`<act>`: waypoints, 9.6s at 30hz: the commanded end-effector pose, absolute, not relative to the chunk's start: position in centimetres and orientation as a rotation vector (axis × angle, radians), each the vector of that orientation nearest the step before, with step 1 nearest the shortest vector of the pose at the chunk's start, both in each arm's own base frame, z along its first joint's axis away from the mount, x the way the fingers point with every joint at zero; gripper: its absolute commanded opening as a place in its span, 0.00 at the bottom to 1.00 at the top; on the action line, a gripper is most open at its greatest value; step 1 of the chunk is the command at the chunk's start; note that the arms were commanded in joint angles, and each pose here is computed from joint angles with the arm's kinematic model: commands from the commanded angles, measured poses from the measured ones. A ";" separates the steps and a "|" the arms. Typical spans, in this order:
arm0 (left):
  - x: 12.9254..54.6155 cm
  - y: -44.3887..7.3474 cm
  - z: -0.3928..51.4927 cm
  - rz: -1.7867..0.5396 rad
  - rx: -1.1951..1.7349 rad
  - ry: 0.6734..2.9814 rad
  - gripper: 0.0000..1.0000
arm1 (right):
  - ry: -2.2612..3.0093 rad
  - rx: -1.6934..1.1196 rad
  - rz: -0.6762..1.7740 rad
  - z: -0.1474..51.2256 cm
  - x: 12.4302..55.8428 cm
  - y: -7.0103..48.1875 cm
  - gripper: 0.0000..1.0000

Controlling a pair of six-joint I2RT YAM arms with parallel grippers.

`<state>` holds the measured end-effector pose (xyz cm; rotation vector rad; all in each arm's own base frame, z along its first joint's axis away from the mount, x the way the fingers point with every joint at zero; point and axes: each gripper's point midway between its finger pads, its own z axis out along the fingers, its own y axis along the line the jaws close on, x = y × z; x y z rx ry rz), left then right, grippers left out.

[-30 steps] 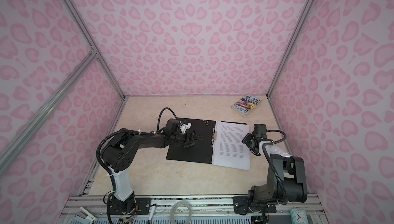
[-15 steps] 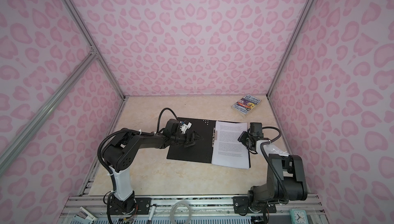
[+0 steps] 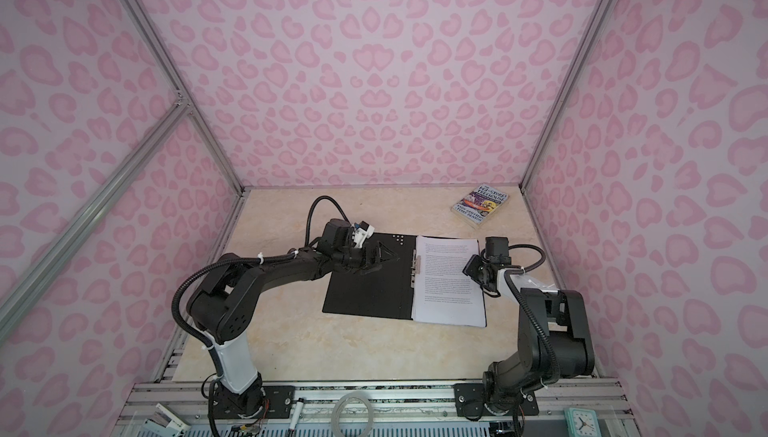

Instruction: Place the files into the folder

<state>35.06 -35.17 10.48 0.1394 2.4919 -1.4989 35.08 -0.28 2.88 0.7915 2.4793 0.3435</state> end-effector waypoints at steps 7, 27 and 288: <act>38.7 -39.2 10.7 -1.640 0.264 2.433 0.98 | 2.515 0.793 0.431 2.4 34.6 1.1 0.59; 41.3 -42.2 7.0 -1.735 0.244 2.465 0.99 | 2.503 0.831 0.515 2.5 34.1 1.9 0.60; 24.6 -10.5 5.9 -0.796 -0.653 2.607 0.97 | 2.545 0.480 0.425 5.3 37.1 6.6 0.76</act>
